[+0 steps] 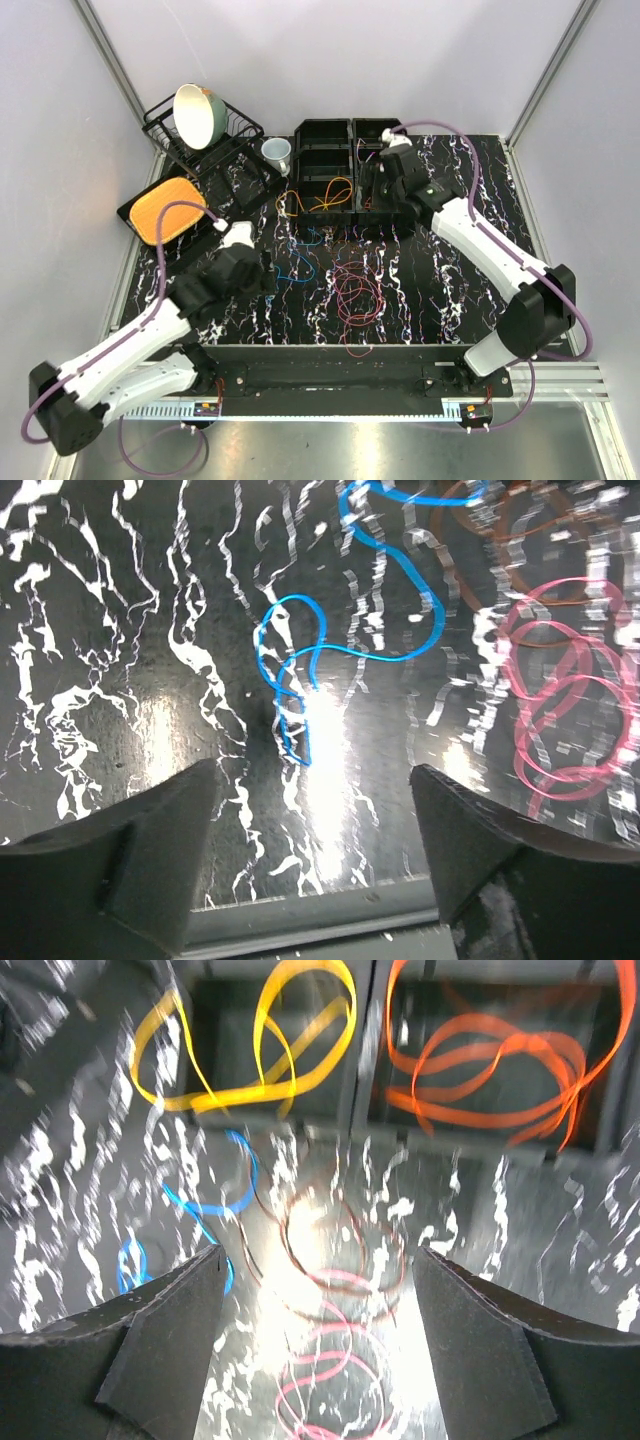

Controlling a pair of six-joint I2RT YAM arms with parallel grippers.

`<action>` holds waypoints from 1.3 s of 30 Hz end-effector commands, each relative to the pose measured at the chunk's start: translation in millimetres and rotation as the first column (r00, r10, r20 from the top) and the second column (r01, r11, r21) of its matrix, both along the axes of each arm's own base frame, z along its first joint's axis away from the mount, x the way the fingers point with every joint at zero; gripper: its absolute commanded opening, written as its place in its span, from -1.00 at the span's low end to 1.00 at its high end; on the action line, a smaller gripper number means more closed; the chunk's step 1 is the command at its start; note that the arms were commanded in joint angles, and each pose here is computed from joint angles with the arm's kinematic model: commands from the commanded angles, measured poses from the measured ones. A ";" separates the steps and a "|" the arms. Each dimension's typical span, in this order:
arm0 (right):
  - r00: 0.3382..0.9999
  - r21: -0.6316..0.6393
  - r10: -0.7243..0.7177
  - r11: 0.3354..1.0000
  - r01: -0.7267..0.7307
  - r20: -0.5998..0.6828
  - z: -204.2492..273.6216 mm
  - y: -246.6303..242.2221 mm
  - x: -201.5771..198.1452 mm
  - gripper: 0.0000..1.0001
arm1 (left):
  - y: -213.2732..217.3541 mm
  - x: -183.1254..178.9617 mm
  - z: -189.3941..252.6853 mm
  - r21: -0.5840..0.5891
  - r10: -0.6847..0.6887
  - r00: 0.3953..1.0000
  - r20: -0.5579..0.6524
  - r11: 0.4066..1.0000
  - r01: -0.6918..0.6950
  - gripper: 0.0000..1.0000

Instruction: Untangle the cables

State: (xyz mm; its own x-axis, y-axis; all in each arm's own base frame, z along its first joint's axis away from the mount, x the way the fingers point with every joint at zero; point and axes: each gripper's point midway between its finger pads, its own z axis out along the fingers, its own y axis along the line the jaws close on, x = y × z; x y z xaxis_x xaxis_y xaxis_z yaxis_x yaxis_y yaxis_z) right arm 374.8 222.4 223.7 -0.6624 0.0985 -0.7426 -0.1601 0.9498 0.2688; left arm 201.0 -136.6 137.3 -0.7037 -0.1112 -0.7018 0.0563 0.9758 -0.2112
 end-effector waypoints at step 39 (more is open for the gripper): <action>0.998 0.069 0.051 0.996 -0.049 -0.025 -13.1 -11.2 -51.8 0.64 | -36.8 96.1 -100.6 0.212 0.067 0.997 -0.032 0.976 -0.059 0.07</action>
